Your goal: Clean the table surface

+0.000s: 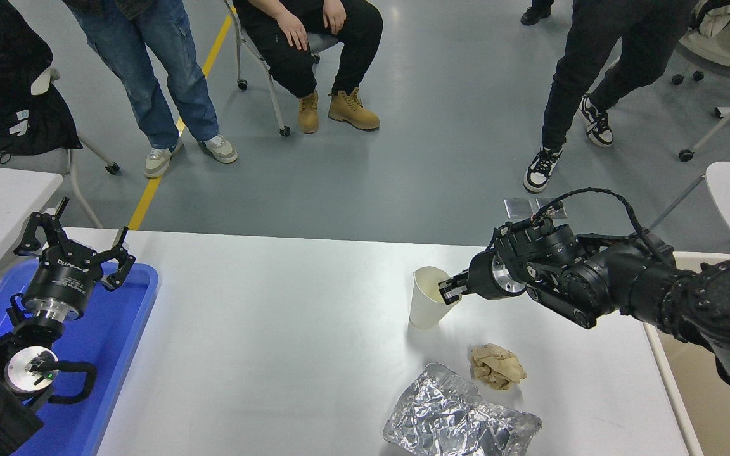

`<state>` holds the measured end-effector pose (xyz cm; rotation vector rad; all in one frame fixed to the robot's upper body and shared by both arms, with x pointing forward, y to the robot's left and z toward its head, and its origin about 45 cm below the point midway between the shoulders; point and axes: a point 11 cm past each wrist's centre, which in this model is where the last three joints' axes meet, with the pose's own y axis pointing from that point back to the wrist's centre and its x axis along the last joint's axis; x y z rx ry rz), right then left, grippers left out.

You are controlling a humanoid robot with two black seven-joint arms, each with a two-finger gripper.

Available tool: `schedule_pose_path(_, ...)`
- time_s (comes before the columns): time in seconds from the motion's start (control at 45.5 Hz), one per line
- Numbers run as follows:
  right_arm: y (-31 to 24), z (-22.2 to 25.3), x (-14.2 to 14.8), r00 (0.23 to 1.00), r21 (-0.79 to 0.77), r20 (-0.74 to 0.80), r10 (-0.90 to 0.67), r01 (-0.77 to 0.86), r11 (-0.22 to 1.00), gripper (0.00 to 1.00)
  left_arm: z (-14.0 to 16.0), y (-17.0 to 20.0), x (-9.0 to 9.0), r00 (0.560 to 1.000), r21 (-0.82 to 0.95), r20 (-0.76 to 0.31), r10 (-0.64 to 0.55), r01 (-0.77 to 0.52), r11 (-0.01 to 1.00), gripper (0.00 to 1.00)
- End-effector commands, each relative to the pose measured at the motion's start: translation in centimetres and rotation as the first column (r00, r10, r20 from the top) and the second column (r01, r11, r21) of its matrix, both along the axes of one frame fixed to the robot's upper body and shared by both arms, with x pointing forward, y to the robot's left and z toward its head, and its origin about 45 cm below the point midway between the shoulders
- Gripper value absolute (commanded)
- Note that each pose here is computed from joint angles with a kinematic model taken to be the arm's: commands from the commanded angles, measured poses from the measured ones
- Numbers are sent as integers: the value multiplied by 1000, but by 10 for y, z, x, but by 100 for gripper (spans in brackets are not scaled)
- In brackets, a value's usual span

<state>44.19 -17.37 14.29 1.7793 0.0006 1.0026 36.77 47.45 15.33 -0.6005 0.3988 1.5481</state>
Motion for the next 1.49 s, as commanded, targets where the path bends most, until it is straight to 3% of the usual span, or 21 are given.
schedule_pose_path(0.0, -10, 24, 12, 1000, 38, 21, -12, 12, 999, 0, 0, 0, 0, 1000, 0, 0, 0, 0, 1000, 100)
schedule_pose_path(0.791, -74, 212, 21, 994, 218, 54, -94, 80, 973, 0, 0, 0, 0, 1000, 0, 0, 0, 0, 1000, 100)
schedule_pose_path(1.143, -101, 211, 28, 983, 218, 68, -168, 150, 964, 0, 0, 0, 0, 1000, 0, 0, 0, 0, 1000, 100)
schedule_pose_path(1.341, -194, 194, 37, 902, 229, 71, -426, 401, 887, 0, 0, 0, 0, 1000, 0, 0, 0, 0, 1000, 100)
schedule_pose_path(1.473, -263, 179, 26, 815, 205, 78, -574, 551, 809, 0, 0, 0, 0, 1000, 0, 0, 0, 0, 1000, 100)
